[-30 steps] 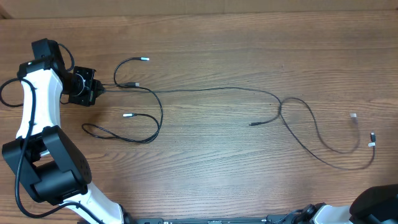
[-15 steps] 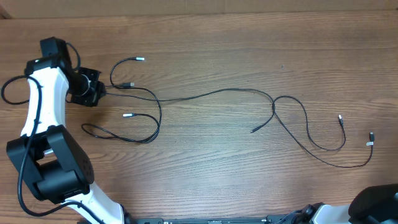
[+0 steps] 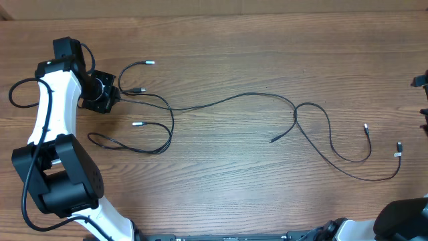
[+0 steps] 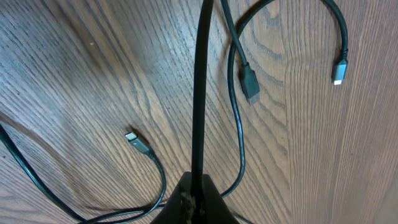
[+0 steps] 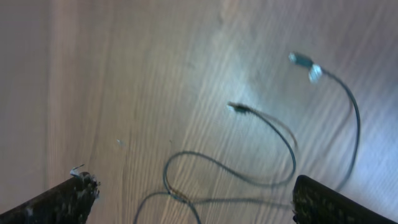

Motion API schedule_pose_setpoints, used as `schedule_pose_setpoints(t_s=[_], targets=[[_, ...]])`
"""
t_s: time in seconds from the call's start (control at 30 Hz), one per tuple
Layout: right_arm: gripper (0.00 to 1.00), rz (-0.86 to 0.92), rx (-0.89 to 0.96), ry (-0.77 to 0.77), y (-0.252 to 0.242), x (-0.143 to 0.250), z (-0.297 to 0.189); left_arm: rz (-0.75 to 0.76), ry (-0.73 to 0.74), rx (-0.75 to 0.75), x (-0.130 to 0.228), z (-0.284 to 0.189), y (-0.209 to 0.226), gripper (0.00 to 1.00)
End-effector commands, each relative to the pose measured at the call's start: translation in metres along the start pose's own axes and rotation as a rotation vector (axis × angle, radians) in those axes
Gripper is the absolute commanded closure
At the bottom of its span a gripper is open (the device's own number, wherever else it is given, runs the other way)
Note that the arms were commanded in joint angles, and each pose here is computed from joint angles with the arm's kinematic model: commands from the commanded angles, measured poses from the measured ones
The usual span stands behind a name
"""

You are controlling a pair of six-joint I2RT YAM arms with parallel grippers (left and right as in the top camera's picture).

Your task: Untangle cables

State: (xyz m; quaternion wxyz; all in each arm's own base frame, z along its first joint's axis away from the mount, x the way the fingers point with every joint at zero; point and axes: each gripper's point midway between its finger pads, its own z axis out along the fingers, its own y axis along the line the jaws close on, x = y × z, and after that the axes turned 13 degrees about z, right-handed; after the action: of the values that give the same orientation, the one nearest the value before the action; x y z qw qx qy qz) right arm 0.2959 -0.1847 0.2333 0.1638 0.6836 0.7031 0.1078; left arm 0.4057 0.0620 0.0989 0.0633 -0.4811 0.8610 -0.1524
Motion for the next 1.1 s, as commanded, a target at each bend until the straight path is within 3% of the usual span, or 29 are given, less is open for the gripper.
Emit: schedule_pose_setpoints(t_s=[0.0,0.67,1.07], targets=[[0.00,0.051,0.043,0.010,-0.010,0.005,-0.002,0.030,-0.003,-0.006,0.003,0.000,-0.001,0.96],[0.00,0.243,0.369,0.211,-0.109,0.064,0.078,0.072,0.013,-0.013,0.017,0.004,-0.010,0.96],[0.00,0.325,0.464,0.273,-0.142,0.092,0.098,0.082,0.007,-0.008,0.017,0.005,-0.013,0.96]])
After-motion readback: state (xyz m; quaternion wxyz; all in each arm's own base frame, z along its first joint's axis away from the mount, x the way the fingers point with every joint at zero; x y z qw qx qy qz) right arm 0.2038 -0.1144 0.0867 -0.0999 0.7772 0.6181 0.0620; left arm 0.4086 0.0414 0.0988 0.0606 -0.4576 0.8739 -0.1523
